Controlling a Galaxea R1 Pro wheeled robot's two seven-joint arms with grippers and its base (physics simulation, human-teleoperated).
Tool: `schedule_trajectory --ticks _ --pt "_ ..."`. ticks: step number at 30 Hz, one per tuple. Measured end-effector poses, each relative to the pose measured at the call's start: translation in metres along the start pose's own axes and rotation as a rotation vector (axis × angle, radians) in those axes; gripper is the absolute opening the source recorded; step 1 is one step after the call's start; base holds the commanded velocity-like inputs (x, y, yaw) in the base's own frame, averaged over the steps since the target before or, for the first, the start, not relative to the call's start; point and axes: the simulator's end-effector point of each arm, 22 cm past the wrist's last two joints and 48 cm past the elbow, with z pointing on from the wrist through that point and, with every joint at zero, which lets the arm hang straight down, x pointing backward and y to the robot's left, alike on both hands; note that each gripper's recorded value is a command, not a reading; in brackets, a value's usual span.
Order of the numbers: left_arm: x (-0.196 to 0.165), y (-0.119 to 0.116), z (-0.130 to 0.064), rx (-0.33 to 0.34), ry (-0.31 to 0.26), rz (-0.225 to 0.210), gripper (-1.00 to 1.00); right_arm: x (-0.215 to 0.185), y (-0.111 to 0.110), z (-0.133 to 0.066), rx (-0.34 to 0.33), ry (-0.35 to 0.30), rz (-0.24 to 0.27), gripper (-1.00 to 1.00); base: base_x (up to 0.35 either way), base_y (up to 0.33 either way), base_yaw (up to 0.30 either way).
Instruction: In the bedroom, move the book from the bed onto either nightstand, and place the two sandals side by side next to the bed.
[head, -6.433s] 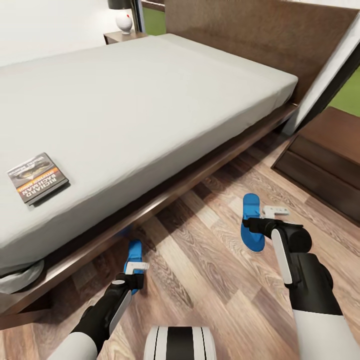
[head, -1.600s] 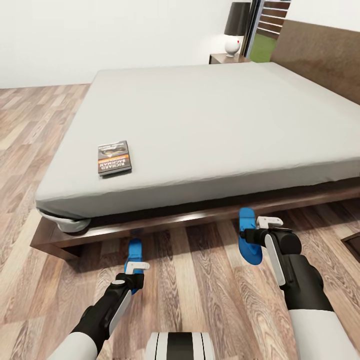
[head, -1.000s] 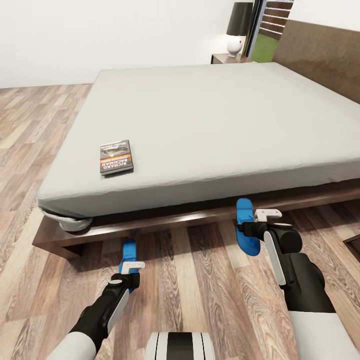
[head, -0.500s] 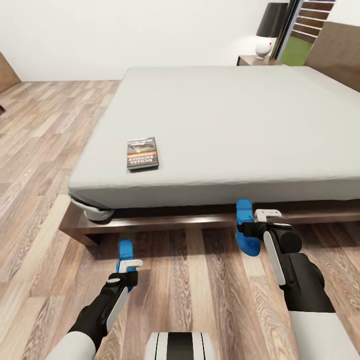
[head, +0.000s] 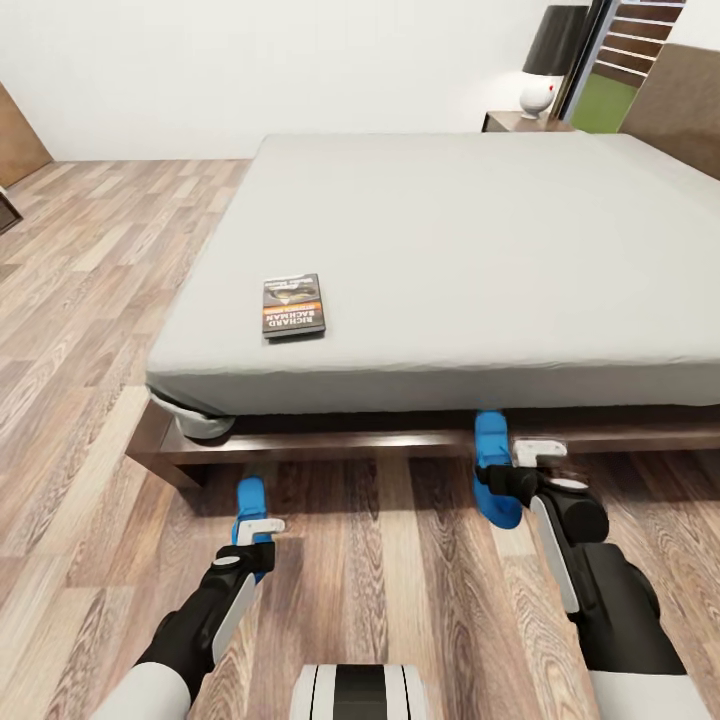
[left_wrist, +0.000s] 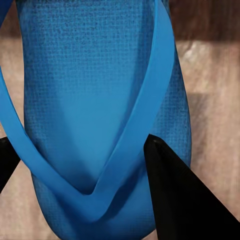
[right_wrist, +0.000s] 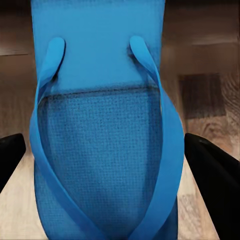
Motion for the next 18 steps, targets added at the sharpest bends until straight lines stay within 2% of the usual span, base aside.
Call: schedule_trajectory --ticks 1,3,5,8,10,12,14,15,18 --pt "0.0 0.001 0.0 -0.001 -0.001 0.001 -1.0 0.016 -0.002 -0.001 0.005 -0.036 0.001 -1.0 0.0 0.0 0.0" --pt "0.0 0.002 0.0 -0.002 -0.001 0.001 -1.0 0.037 -0.002 -0.002 0.006 -0.04 0.001 -1.0 0.0 0.0 0.0" --pt "0.0 0.002 0.0 -0.002 -0.001 0.001 -1.0 0.049 -0.003 -0.003 0.008 -0.039 0.0 -1.0 0.0 0.0 0.0" --pt "0.0 0.003 0.0 -0.004 -0.001 0.002 -1.0 0.09 -0.007 -0.007 0.023 -0.005 -0.015 -1.0 0.0 0.0 0.0" --pt "0.0 0.003 0.0 -0.004 -0.001 0.001 -1.0 0.126 -0.014 -0.01 0.056 0.079 -0.058 -1.0 0.0 0.0 0.0" --pt "0.0 0.002 0.0 -0.004 -0.001 0.0 -1.0 0.165 -0.019 -0.014 0.075 0.227 -0.091 -1.0 0.0 0.0 0.0" --pt "0.0 0.001 0.0 -0.004 -0.001 -0.001 -1.0 0.189 -0.017 -0.019 0.055 0.33 -0.087 -1.0 0.0 0.0 0.0" --pt "-0.001 0.001 0.0 -0.004 -0.002 -0.001 -1.0 0.199 -0.01 -0.021 0.021 0.37 -0.079 -1.0 0.0 0.0 0.0" --pt "-0.001 0.001 0.0 -0.003 -0.002 -0.001 -1.0 0.202 -0.003 -0.023 -0.012 0.389 -0.08 -1.0 0.0 0.0 0.0"
